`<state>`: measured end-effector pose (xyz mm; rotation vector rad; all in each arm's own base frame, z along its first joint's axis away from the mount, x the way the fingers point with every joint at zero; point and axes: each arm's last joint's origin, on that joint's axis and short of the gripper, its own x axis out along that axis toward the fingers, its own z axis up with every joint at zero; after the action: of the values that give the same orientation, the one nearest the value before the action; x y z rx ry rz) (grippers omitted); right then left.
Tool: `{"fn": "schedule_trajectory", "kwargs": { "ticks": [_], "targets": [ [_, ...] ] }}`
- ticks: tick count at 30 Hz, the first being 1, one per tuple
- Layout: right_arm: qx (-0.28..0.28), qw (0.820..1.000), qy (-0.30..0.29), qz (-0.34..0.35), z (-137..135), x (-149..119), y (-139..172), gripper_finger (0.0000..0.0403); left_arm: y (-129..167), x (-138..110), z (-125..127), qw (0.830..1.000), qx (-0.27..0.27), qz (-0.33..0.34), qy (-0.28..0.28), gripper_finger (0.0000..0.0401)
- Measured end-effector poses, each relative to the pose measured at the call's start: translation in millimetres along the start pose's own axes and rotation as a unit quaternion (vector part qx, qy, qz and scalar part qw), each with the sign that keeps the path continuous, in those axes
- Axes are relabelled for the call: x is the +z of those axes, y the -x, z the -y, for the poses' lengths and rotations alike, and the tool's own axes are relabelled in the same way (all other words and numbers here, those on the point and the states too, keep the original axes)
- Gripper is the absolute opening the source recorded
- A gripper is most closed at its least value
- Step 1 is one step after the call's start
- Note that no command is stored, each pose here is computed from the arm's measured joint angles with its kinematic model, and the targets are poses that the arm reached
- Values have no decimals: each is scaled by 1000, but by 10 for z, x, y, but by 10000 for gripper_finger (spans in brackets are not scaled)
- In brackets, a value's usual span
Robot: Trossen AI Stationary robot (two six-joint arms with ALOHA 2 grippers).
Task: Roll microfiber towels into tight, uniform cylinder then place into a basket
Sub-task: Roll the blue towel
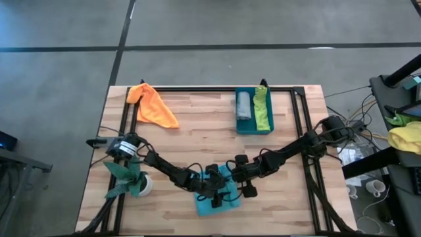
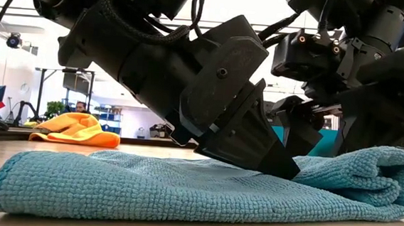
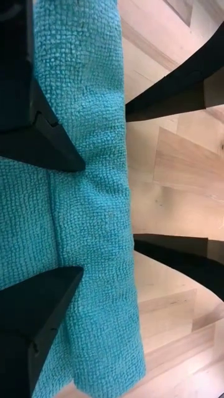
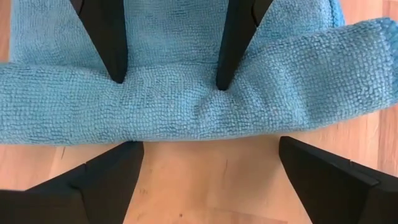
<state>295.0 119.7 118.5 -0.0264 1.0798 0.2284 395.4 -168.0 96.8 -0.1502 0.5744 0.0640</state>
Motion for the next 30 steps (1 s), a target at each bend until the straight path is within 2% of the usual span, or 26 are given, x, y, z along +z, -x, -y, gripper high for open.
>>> {"fn": "schedule_trajectory", "kwargs": {
  "ticks": [16,22,30],
  "targets": [
    [-4,1000,15,8,4,5,-7,370,52,96,16,1000,1,10,8,251],
    [-5,1000,15,11,3,9,-10,370,58,108,23,1000,-15,7,9,252],
    [-5,1000,15,12,3,12,-11,370,64,121,28,1000,-20,9,10,306]
  ]
}}
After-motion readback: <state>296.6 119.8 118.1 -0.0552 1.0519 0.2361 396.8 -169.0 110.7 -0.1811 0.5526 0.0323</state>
